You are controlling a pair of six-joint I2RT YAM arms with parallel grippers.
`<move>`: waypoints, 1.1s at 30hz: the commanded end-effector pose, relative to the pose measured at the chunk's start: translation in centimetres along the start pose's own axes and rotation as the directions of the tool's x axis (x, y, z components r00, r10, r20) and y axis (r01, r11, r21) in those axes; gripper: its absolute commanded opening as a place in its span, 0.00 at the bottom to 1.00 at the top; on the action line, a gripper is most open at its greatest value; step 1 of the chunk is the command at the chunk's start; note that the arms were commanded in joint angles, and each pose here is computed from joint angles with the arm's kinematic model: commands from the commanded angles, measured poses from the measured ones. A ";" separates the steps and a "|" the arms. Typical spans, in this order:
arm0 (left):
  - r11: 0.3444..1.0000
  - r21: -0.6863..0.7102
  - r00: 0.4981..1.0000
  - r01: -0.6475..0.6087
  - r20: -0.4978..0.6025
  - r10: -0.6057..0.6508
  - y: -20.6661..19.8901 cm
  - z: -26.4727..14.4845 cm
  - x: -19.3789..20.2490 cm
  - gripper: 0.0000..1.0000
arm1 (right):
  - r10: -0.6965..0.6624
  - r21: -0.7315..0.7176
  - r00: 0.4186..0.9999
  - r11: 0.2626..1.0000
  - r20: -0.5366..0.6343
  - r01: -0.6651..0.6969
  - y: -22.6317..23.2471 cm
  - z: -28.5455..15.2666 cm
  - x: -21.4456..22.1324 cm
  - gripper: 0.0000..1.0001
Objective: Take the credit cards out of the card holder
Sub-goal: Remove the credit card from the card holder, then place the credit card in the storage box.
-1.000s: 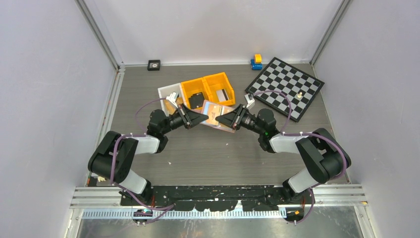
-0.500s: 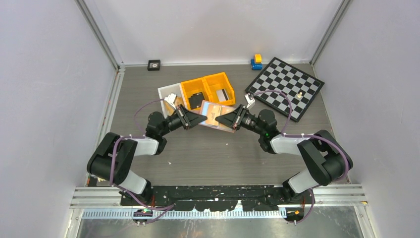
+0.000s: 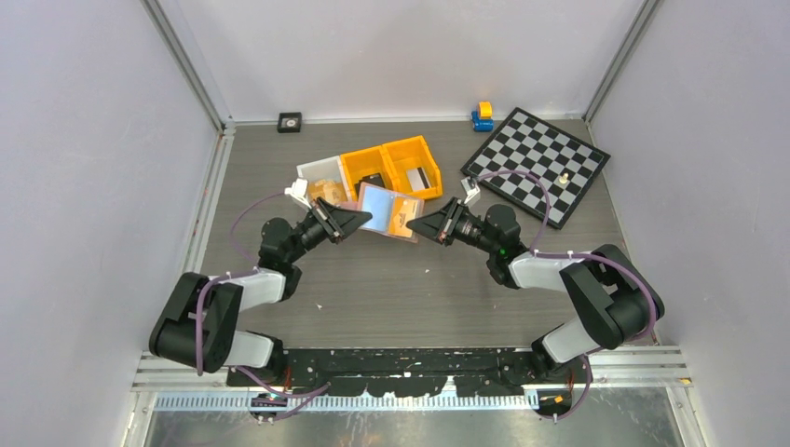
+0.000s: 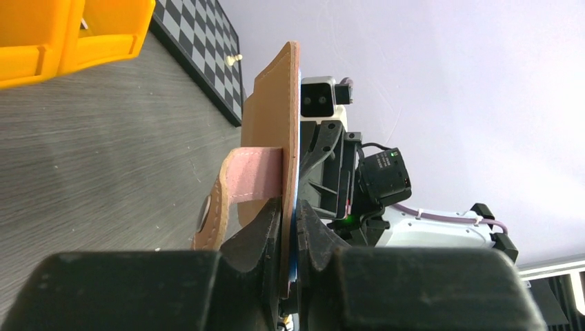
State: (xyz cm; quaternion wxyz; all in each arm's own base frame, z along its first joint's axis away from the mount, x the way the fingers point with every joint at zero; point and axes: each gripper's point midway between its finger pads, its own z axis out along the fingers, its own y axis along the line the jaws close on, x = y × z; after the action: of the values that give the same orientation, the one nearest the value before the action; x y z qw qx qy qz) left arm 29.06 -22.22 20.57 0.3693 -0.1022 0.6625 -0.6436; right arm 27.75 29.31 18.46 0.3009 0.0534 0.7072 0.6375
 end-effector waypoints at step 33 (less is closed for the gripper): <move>0.834 -0.486 0.783 -0.261 0.399 0.478 -3.7 -10.7 -8.4 0.00 | -0.127 0.097 0.991 0.987 -0.052 0.131 -2.3 1.8 -0.4 0.00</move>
State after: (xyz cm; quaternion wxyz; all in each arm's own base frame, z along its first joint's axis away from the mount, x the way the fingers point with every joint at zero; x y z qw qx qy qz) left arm 27.27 -11.37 23.00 0.5781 -0.1928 0.6913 -0.3881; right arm 28.72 29.30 15.45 0.3039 0.0399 0.7516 0.5841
